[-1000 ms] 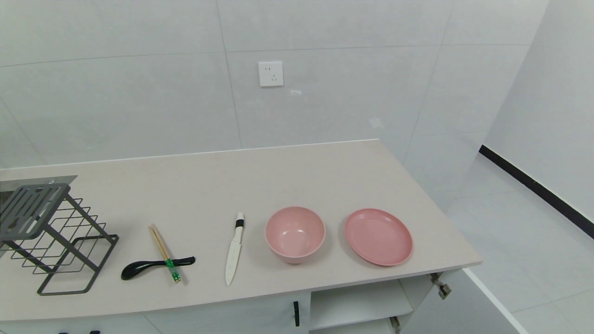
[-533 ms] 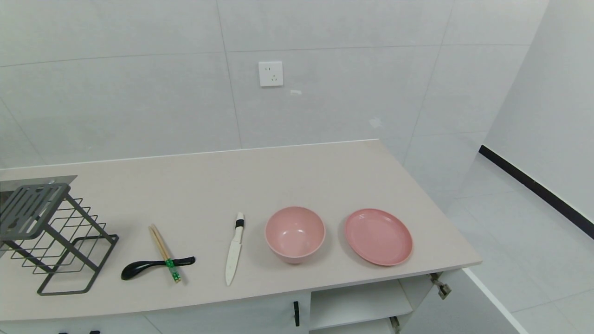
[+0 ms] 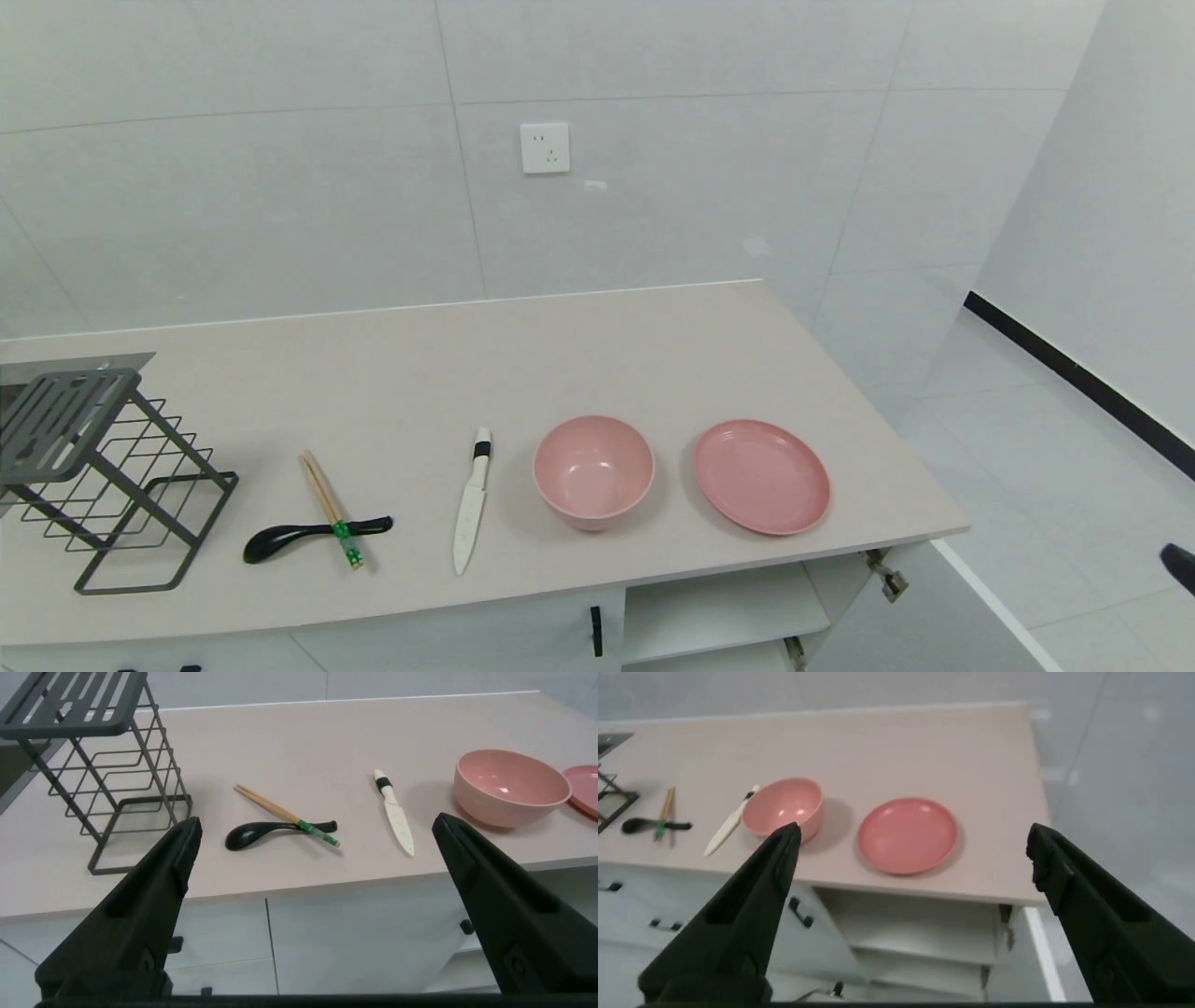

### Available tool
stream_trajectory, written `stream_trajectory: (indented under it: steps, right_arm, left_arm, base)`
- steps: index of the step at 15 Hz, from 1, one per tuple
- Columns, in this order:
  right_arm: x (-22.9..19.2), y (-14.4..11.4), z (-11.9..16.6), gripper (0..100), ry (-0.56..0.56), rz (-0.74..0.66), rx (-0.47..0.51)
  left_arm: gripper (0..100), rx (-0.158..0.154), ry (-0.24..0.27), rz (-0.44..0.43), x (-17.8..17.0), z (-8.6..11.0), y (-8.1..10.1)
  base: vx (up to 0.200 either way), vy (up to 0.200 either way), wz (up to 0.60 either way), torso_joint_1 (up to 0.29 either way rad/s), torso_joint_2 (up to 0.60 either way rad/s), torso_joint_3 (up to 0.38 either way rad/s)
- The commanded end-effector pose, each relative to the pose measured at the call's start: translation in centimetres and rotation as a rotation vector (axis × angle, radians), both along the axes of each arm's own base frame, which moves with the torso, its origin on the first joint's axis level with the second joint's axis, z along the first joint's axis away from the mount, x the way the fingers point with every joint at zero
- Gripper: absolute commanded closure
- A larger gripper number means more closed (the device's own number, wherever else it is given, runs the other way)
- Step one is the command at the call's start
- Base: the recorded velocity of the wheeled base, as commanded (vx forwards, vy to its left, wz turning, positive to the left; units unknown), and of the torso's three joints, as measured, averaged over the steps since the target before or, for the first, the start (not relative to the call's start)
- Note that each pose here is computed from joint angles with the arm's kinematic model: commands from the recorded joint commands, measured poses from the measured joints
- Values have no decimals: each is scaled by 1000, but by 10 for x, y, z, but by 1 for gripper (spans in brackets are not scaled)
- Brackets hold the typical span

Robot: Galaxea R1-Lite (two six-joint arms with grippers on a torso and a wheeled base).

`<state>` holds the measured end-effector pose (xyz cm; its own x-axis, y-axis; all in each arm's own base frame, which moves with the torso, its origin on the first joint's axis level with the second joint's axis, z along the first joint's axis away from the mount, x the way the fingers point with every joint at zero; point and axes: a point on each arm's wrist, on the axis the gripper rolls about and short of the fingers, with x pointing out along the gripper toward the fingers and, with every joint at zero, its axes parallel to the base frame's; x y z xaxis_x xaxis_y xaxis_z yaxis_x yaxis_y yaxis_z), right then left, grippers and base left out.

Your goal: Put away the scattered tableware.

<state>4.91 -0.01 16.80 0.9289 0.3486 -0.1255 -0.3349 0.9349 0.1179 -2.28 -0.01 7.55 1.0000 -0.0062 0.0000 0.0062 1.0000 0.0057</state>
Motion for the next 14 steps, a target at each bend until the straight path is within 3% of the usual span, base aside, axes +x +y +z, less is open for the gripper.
stream_trajectory:
  steps: [1, 5, 7, 12, 13, 14]
  right_arm:
    - [36, -3, -12, 0, 203, 80, 44]
    - [73, -2, -13, 0, 325, 139, 52]
    - [92, -4, -17, 0, 357, 96, 1]
    - [120, -8, -27, 0, 299, 111, -144]
    - [138, -11, -41, 0, 348, 83, -222]
    - [150, -12, -48, 0, 362, 86, -219]
  left_arm:
    - [0, 0, 2, 0, 0, 0, 0]
    - [0, 2, 3, 0, 0, 0, 0]
    - [0, 2, 3, 0, 0, 0, 0]
    - [0, 2, 3, 0, 0, 0, 0]
    - [0, 2, 3, 0, 0, 0, 0]
    - [0, 2, 3, 0, 0, 0, 0]
  base:
    - [0, 0, 0, 0, 0, 0]
    - [0, 0, 0, 0, 0, 0]
    - [0, 0, 0, 0, 0, 0]
    - [0, 0, 0, 0, 0, 0]
    - [0, 0, 0, 0, 0, 0]
    - [0, 0, 0, 0, 0, 0]
